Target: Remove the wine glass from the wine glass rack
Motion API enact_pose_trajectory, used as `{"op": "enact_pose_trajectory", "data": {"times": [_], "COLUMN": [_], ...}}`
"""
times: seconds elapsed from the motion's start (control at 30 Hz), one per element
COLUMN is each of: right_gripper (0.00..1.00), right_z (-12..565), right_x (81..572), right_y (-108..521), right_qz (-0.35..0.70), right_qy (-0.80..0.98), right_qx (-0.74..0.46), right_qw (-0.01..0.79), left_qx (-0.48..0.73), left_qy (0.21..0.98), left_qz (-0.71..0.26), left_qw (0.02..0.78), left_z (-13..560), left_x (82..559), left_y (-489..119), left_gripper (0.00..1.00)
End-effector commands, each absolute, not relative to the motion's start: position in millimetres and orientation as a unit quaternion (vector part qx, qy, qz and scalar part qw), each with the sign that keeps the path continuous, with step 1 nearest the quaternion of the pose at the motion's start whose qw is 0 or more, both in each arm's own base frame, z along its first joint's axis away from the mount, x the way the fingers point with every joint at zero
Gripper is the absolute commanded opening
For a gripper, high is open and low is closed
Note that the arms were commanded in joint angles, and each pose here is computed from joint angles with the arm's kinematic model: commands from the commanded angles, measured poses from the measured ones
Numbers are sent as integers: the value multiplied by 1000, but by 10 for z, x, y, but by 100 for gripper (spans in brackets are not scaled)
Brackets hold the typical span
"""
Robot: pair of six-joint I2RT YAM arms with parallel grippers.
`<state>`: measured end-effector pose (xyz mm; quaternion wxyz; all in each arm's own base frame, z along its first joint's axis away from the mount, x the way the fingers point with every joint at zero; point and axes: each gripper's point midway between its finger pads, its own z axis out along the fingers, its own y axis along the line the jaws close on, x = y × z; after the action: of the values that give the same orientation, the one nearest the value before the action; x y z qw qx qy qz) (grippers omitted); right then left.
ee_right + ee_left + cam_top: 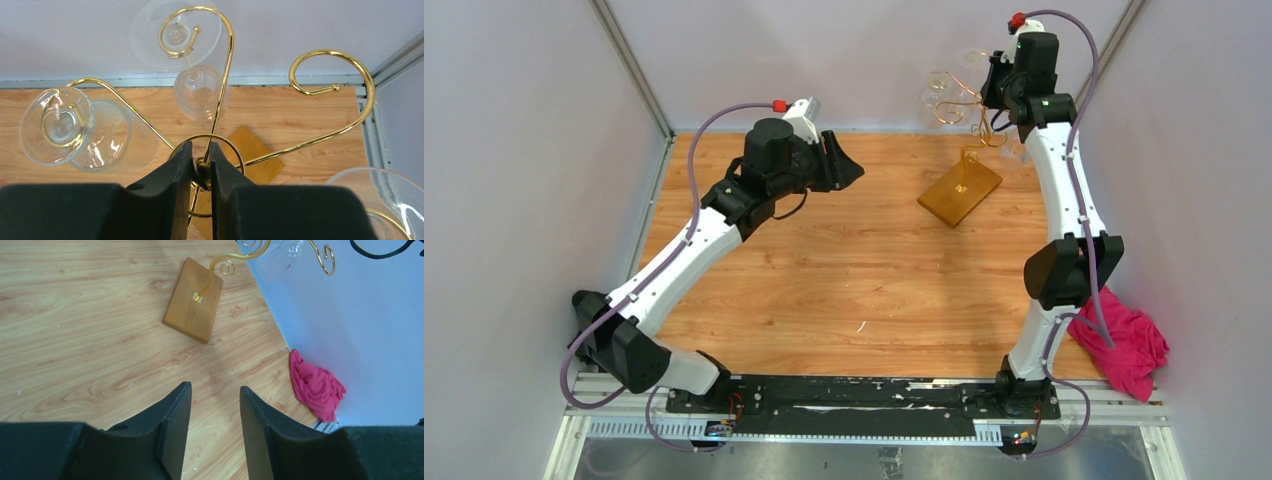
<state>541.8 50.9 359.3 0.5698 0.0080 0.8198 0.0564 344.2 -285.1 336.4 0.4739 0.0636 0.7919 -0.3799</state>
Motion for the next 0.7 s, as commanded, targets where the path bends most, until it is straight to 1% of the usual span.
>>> {"op": "enact_pose_trajectory", "data": {"times": [0.0,0.67], "right_gripper": [0,0], "right_z": [3848,4020], "right_x": [5251,5014], "right_y": [495,679], "right_qz": [73,130], "right_qy": [809,809], "right_qx": [18,8], "right_qw": [583,573], "left_qx": [62,66], "left_qy": [786,787], "left_qz": [-383,-383], "left_qw": [482,479], "left_z": [3398,3386], "left_x": [3441,3482], "left_y": [-2864,-2904], "left_gripper": [45,43]}}
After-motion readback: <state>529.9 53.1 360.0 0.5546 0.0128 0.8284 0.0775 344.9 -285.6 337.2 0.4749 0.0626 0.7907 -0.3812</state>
